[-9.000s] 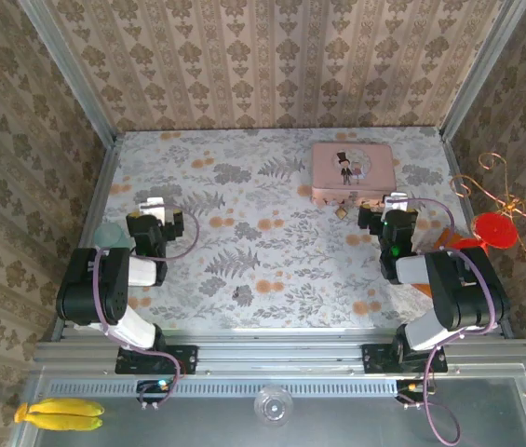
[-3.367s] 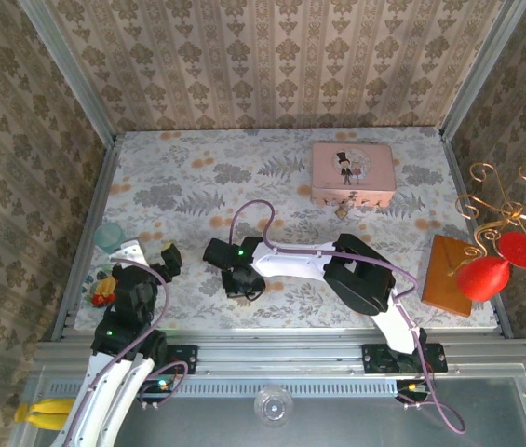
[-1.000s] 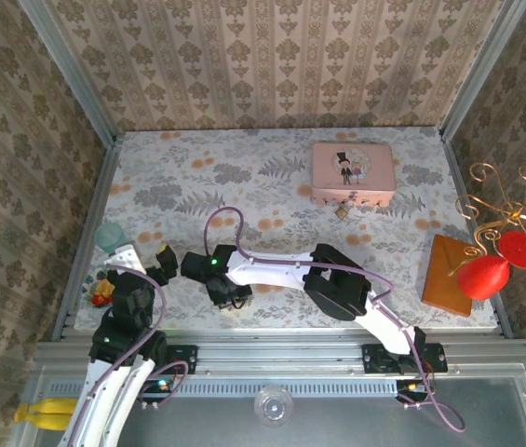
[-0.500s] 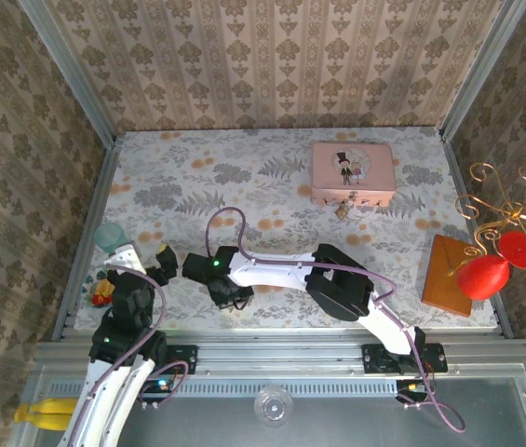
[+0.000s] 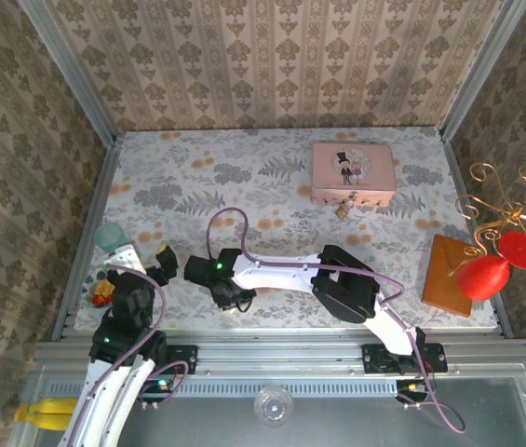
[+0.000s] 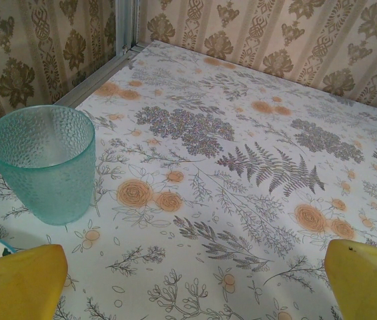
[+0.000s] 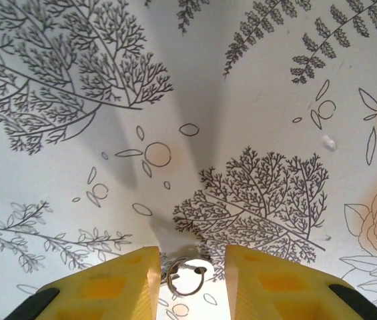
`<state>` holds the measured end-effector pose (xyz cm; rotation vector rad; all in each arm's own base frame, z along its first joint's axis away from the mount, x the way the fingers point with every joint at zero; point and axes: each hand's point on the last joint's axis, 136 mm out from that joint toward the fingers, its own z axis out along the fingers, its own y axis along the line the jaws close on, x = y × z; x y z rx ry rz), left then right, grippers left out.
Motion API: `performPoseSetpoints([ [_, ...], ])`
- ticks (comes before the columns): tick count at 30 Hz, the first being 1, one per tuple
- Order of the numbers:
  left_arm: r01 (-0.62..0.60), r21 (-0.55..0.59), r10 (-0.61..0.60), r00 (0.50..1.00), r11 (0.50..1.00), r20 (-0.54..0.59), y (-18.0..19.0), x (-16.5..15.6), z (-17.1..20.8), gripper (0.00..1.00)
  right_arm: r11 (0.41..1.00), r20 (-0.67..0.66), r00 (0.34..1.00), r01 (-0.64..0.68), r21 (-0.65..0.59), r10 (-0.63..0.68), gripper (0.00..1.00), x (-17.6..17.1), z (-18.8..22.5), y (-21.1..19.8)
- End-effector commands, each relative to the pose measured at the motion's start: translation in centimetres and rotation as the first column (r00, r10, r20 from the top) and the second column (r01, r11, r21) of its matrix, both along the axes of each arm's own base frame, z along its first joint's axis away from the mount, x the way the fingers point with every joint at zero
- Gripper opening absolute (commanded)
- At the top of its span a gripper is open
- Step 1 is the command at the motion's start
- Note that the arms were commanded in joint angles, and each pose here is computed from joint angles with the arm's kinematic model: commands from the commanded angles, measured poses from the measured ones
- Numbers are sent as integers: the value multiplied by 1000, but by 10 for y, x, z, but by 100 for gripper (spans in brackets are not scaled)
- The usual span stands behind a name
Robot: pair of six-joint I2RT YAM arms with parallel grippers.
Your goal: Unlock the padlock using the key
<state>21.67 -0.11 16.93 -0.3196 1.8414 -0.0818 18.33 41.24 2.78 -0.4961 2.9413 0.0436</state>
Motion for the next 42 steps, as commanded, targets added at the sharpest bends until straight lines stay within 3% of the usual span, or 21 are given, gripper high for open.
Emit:
performPoseSetpoints([
  [1, -12, -8, 12, 1000, 1000, 25, 3, -2, 10, 100, 1000, 33, 999, -26, -12, 27, 34, -1, 15, -4],
  [9, -13, -8, 13, 1000, 1000, 25, 3, -2, 11, 100, 993, -19, 998, -59, -98, 58, 34, -9, -3, -10],
  [20, -13, -7, 13, 1000, 1000, 26, 3, -2, 11, 100, 992, -38, 997, -77, -105, 73, 32, -11, -13, -5],
  [34, -13, -6, 13, 1000, 1000, 25, 3, -2, 11, 100, 991, 0, 999, -49, -125, 50, 18, -6, -7, -13],
  [42, -9, -5, 9, 1000, 1000, 20, 2, 0, 9, 100, 998, 45, 999, 12, -65, -9, 4, 4, 6, -18],
])
